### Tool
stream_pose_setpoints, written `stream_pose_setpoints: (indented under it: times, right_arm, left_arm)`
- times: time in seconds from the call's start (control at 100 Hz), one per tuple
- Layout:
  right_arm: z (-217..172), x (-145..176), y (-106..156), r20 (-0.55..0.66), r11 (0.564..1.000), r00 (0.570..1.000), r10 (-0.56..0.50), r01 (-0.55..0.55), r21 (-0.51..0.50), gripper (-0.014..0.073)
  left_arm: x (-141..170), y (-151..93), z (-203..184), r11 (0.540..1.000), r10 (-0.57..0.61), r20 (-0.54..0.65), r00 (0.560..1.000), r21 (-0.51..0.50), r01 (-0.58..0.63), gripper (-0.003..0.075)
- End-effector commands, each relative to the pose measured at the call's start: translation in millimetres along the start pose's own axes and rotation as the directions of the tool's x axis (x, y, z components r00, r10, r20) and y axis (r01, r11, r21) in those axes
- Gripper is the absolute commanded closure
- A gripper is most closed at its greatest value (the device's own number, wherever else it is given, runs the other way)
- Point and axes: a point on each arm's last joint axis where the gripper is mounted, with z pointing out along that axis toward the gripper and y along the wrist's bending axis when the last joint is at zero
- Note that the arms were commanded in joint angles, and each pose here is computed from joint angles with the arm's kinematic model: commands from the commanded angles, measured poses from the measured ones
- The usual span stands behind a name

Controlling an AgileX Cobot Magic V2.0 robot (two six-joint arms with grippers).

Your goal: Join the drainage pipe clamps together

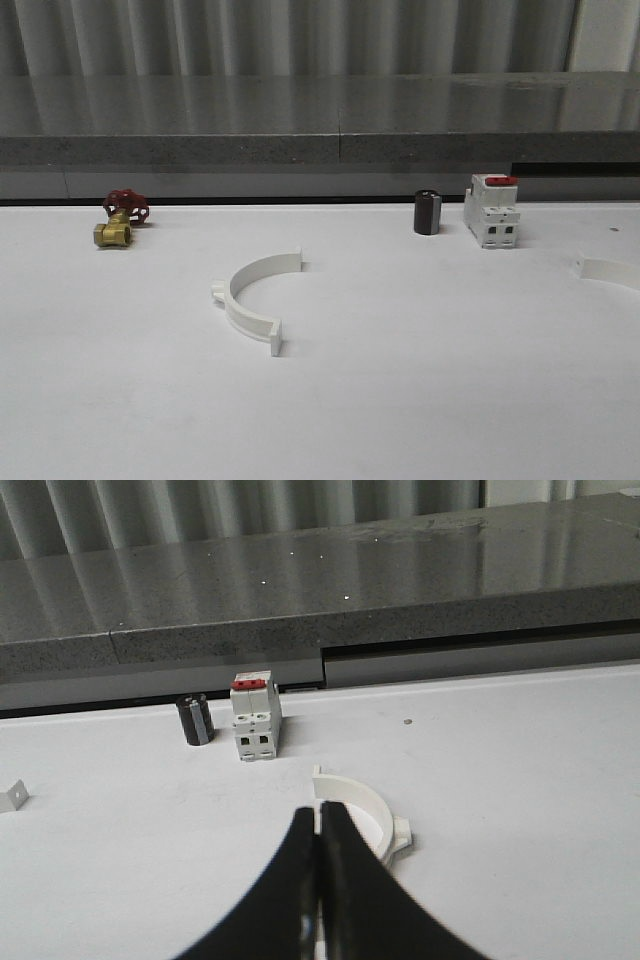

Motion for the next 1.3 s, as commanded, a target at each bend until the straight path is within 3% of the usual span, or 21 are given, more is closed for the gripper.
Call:
stream_pose_setpoints:
  times: [0.0,0.14,0.35,0.52,0.71,0.8,0.92,0.93,1.03,1.16,1.29]
  right_arm:
    - [-5,-24,4,0.149,1.000,0.989,-0.016,0.019,-0.020,0.0713]
    - [-9,-50,8,0.140,1.000,0.990,-0.015,0.018,-0.020,0.0713]
    - [2,-107,18,-0.114,1.000,0.993,-0.016,0.017,0.010,0.0713]
    - [33,-140,24,-0.416,0.999,0.910,0.003,0.018,0.046,0.0713]
    - [71,-150,26,-0.540,0.998,0.841,0.013,0.025,0.063,0.0695]
    - [84,-144,25,-0.581,0.997,0.814,0.020,0.025,0.070,0.0571]
    - [96,-137,24,-0.614,0.997,0.789,0.030,0.021,0.075,0.0259]
    - [98,-136,24,-0.617,0.997,0.786,0.031,0.020,0.076,0.0203]
    - [106,-132,24,-0.630,0.997,0.776,0.040,0.012,0.079,0.0022]
    - [120,-135,26,-0.651,0.997,0.757,0.058,-0.005,0.083,0.0000]
    - [151,-136,21,-0.713,0.994,0.698,0.066,0.013,0.105,0.0000]
  left_arm:
    - [-12,-3,-2,1.000,-0.005,0.074,0.997,0.019,0.003,0.0740]
    - [-12,-3,-2,1.000,-0.007,0.071,0.997,0.020,0.005,0.0740]
    - [-12,-3,-2,1.000,-0.007,0.071,0.997,0.020,0.005,0.0740]
    - [-12,-3,-2,1.000,-0.007,0.071,0.997,0.020,0.005,0.0740]
    - [-12,-3,-2,1.000,-0.007,0.071,0.997,0.020,0.005,0.0740]
    - [-12,-3,-2,1.000,-0.007,0.071,0.997,0.020,0.005,0.0740]
    - [-12,-3,-2,1.000,-0.007,0.071,0.997,0.020,0.005,0.0740]
    - [-12,-3,-2,1.000,-0.007,0.071,0.997,0.020,0.005,0.0740]
    - [-12,-3,-2,1.000,-0.007,0.071,0.997,0.020,0.005,0.0740]
    - [-12,-3,-2,1.000,-0.007,0.071,0.997,0.020,0.005,0.0740]
    - [-12,-3,-2,1.000,-0.007,0.071,0.997,0.020,0.005,0.0740]
